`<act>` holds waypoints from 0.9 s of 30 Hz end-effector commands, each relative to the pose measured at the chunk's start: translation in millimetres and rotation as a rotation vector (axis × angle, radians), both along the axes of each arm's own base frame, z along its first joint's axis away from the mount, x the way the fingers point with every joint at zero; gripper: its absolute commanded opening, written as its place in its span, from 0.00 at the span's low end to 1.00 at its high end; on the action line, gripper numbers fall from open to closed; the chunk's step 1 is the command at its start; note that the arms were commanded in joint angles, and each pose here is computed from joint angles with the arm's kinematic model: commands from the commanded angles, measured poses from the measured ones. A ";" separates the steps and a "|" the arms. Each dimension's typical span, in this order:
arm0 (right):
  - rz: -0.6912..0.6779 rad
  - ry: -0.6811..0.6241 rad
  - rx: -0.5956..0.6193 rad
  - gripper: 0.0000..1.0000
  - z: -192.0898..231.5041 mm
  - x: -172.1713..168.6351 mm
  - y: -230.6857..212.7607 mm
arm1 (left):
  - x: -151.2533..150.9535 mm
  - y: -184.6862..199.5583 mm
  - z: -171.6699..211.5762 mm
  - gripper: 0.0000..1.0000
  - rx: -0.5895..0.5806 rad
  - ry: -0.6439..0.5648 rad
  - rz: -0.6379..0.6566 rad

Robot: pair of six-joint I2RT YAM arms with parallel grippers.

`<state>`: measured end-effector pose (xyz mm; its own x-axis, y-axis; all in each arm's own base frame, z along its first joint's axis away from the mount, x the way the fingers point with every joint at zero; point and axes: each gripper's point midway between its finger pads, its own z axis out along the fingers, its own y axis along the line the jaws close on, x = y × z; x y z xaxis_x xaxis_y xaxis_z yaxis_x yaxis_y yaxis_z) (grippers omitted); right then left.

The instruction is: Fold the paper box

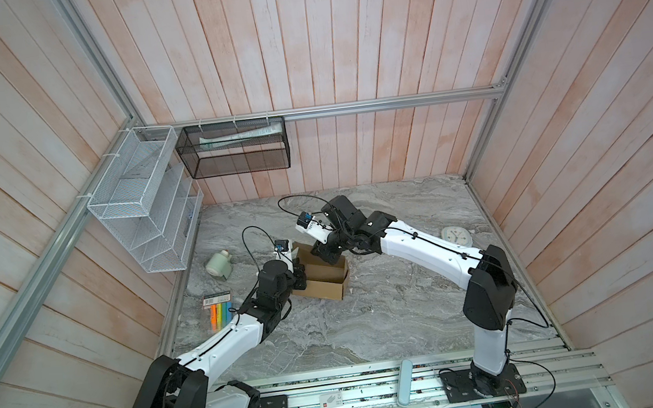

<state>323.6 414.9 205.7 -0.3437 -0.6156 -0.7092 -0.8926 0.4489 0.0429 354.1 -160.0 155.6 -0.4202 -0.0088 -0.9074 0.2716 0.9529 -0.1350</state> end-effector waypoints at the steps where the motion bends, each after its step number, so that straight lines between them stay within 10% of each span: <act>1: -0.012 0.069 -0.065 0.15 -27.5 -17.3 -7.0 | -6.7 8.9 -10.5 0.00 -0.005 0.031 0.038; 27: 0.022 0.100 -0.129 0.13 -69.0 -53.0 3.4 | -42.5 32.3 -30.7 0.28 -0.087 0.089 0.119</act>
